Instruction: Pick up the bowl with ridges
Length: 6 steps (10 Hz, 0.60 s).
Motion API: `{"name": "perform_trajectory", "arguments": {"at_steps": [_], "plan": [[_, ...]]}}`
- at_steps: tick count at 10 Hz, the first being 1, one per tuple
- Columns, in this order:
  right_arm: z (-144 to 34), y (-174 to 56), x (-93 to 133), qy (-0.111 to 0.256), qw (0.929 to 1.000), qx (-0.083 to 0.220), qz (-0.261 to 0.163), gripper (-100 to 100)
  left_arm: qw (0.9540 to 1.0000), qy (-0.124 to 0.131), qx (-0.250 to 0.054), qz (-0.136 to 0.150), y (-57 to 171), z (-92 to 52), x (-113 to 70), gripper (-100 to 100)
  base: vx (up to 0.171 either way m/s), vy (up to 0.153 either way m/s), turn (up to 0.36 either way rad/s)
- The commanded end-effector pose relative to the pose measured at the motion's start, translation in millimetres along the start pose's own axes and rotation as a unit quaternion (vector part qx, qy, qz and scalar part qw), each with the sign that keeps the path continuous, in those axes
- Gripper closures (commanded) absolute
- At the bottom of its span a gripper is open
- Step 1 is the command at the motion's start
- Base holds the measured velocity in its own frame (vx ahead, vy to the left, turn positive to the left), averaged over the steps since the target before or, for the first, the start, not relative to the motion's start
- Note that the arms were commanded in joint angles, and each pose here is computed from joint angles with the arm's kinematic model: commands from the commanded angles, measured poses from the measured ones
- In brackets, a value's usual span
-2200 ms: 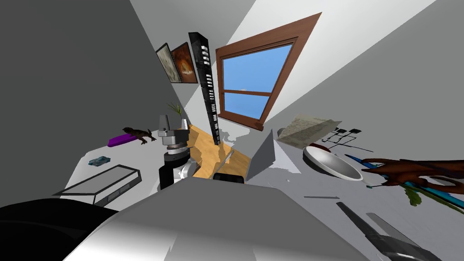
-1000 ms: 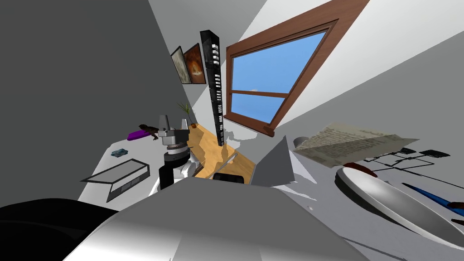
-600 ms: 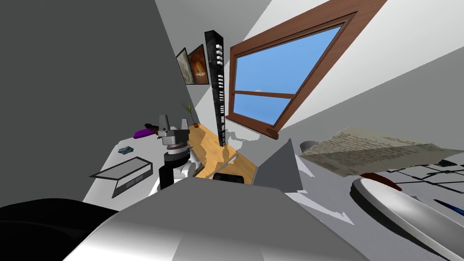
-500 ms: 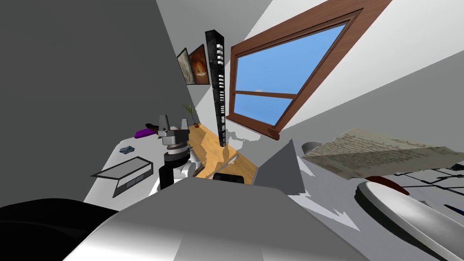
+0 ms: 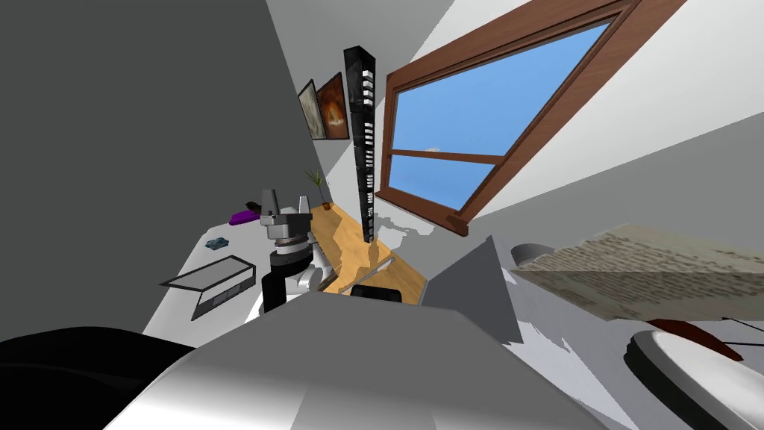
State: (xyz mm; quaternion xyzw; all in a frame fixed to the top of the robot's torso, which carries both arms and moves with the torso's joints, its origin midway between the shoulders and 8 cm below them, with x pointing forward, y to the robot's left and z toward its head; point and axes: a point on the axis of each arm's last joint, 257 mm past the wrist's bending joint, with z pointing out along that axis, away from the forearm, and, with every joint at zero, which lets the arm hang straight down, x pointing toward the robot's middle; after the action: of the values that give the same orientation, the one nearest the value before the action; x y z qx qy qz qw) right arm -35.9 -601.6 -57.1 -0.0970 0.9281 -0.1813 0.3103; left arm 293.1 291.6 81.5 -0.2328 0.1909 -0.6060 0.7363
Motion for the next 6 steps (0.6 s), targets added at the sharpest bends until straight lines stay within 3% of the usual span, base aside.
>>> {"name": "perform_trajectory", "arguments": {"at_steps": [1, 6], "plan": [[-3.8, 0, 4, 0.024, 0.9996, -0.01, -0.015, -100, 1.0, 0.0, 0.0, 0.0, 0, 0.0, 0.0, 0, 0.046, -0.005, 0.063], [-12.2, 8, 19, 0.083, 0.9949, -0.041, -0.038, -100, 1.0, 0.0, 0.0, 0.0, 0, 0.0, 0.0, 0, 0.039, -0.015, 0.052]]}}
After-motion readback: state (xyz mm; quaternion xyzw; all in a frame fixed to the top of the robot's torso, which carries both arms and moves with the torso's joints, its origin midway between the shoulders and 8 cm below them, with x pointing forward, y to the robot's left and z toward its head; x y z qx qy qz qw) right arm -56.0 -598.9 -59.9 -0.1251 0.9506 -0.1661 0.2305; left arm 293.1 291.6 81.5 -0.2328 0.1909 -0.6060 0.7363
